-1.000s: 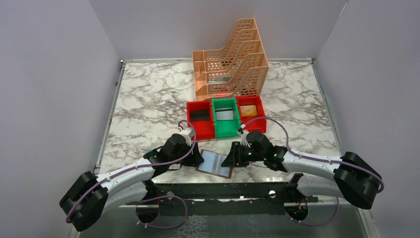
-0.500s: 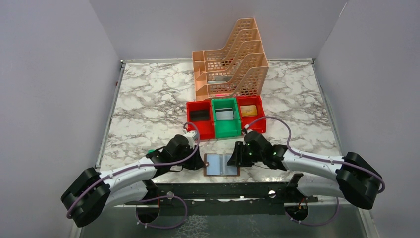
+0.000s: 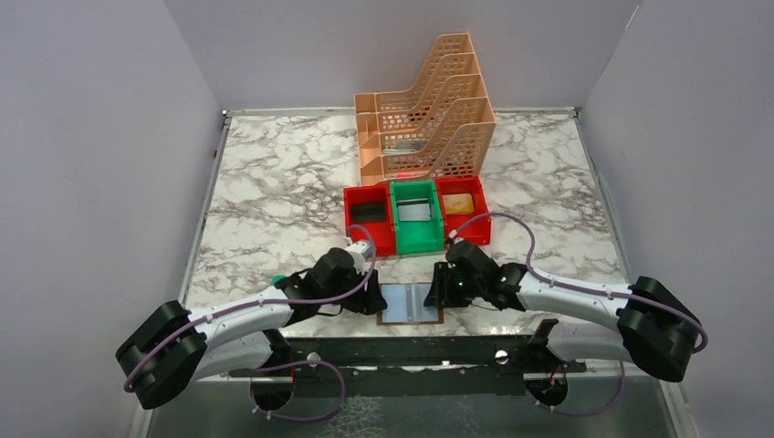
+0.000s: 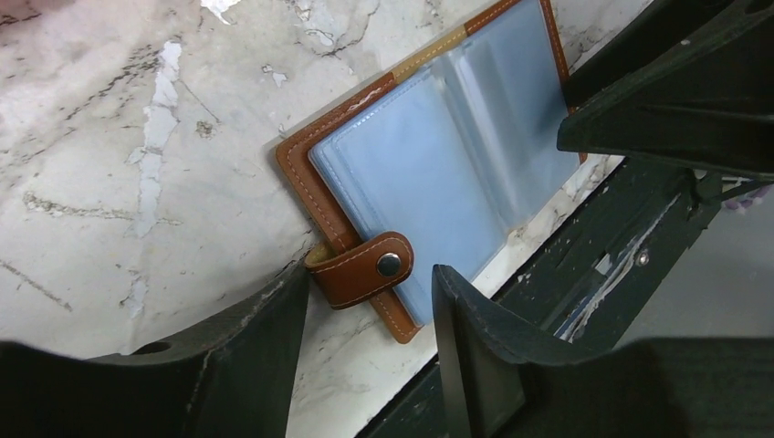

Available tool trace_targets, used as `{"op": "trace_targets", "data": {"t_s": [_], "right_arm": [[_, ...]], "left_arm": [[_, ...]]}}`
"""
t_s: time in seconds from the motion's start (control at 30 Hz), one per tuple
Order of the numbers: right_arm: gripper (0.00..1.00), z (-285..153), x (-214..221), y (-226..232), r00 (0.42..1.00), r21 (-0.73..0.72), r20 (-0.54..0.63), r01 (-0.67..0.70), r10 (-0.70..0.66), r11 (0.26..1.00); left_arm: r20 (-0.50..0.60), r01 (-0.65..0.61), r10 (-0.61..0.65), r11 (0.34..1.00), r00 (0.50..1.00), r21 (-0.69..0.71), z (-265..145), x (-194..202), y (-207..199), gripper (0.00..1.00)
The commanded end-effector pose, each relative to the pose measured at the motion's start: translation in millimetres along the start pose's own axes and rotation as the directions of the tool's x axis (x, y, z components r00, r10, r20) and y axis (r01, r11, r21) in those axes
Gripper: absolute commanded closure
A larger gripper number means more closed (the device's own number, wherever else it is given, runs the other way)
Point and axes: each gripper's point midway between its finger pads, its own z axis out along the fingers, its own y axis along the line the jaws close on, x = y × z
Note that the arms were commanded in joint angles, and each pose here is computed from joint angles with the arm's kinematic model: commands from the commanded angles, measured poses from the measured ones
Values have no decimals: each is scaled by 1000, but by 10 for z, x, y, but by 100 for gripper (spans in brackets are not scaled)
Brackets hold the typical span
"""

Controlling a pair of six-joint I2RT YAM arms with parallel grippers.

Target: Take the credit cards out of the card holder

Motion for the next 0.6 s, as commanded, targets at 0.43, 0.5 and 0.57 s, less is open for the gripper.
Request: {"op": "trace_targets", "data": {"t_s": [0.43,0.5,0.57], "right_arm": [[90,-51,-69,203,999,-84,20,29,-27,996],[90,-73,-75,268,999,-116,21,28,-26,993],[90,-110,-84,366,999,-164,23,30,-26,986]], "left_arm": [[-48,-74,76,996,996,40,157,77,-197,67],[-44,-75,77,997,996,35,156,72,-188,67],[-42,-77,78,996,996,33,158,61,-189,68]]}}
